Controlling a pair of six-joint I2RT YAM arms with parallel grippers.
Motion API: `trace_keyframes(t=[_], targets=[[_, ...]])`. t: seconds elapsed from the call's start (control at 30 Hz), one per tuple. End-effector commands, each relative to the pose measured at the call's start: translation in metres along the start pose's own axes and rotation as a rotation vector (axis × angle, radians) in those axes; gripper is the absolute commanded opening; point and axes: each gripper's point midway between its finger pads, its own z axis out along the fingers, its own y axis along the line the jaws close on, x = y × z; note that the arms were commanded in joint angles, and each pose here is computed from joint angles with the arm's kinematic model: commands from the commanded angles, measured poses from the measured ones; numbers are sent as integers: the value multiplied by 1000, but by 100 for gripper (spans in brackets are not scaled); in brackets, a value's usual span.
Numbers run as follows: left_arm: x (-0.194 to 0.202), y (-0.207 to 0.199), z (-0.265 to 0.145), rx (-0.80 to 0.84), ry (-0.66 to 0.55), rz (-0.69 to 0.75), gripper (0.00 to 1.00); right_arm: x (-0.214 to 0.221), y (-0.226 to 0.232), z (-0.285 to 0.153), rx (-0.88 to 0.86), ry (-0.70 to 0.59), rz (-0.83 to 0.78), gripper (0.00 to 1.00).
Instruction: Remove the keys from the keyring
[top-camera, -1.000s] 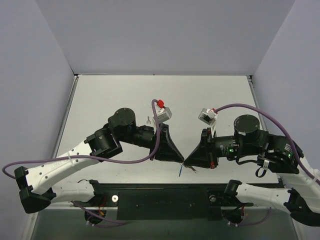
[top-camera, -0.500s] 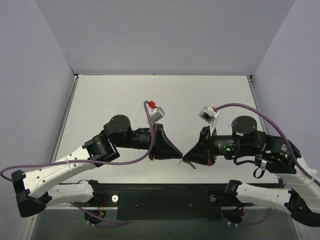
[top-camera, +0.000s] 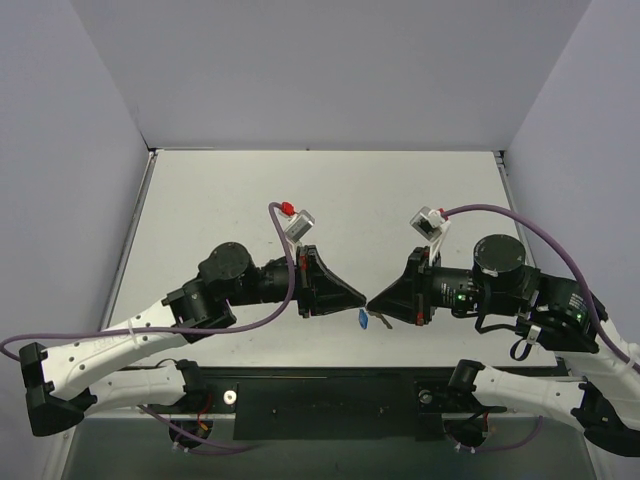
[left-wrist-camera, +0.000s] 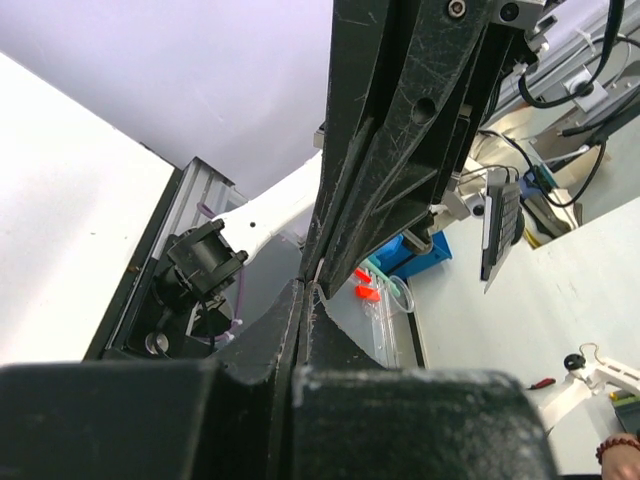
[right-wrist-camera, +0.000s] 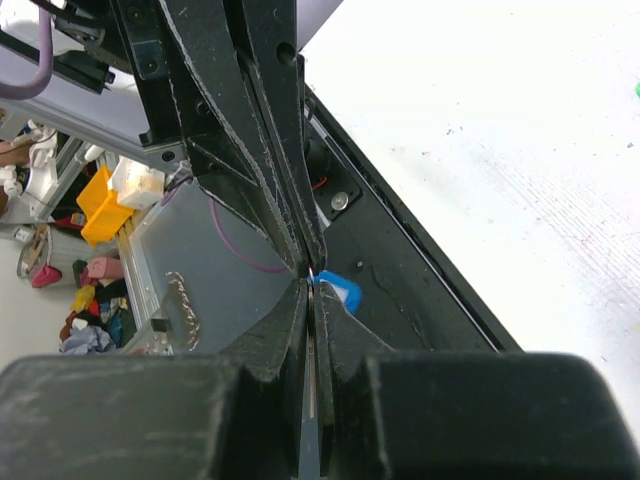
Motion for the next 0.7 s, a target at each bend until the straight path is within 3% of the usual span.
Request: trace_keyframes(t=[0.0,0.67], targets=[[-15,-26,-1,68,-88,-3,0,-17,-7,7,44,-85,8,0],[-12,-23,4,42,-272,-109,0,-22,-18,0,94,-154,36,0]])
